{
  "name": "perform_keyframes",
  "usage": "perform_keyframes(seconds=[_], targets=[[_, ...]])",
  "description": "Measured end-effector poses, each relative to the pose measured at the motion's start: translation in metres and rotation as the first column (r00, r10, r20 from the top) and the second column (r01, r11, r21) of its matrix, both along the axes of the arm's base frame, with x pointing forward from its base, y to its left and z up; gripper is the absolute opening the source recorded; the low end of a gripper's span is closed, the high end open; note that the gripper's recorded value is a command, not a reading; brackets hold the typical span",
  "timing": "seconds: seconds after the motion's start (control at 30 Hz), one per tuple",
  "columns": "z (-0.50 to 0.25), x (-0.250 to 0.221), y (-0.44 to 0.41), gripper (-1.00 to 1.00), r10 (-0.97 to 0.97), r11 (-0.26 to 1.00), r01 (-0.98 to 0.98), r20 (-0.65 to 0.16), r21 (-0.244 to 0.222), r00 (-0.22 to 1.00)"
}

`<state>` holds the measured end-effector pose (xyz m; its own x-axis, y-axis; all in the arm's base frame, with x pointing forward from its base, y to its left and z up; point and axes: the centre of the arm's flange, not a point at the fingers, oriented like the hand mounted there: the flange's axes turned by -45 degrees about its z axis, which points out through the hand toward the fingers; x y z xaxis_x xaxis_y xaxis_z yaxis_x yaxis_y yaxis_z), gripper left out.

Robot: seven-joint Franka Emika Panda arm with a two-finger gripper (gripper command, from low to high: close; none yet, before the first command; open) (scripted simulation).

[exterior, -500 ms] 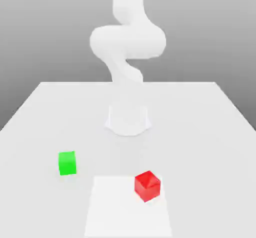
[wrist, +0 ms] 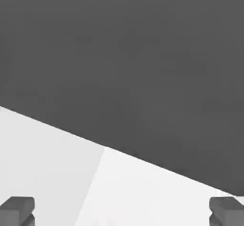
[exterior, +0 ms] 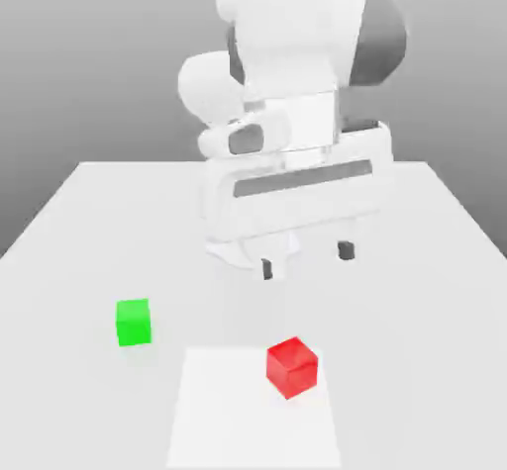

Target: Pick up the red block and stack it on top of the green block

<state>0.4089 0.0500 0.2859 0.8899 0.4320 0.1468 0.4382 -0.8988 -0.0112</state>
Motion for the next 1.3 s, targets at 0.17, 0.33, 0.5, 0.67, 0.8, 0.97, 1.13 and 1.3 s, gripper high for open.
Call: perform_keyframes(seconds=[0.17, 0.33, 0.5, 0.67, 0.8, 0.97, 1.13, 1.3], targets=[[-0.08, -0.037, 0.002, 0.0, 0.101, 0.991, -0.11, -0.117, -0.072, 0.988], [-0.113, -0.037, 0.002, 0.0, 0.107, 0.99, -0.117, -0.12, -0.077, 0.987], [-0.14, -0.04, 0.002, -1.0, 0.105, 0.991, -0.115, -0.126, -0.075, 0.987], [-0.143, -0.041, 0.002, -1.0, 0.105, 0.991, -0.115, -0.127, -0.075, 0.986], [-0.123, -0.038, 0.002, -1.0, 0.107, 0.99, -0.117, -0.122, -0.077, 0.987], [-0.092, -0.038, 0.002, -1.0, 0.106, 0.99, -0.116, -0.123, -0.077, 0.987], [-0.066, -0.043, -0.038, -1.0, 0.084, 0.993, -0.094, -0.128, -0.073, 0.988], [-0.048, -0.061, -0.108, -1.0, 0.08, 0.993, -0.089, -0.13, -0.071, 0.988]])
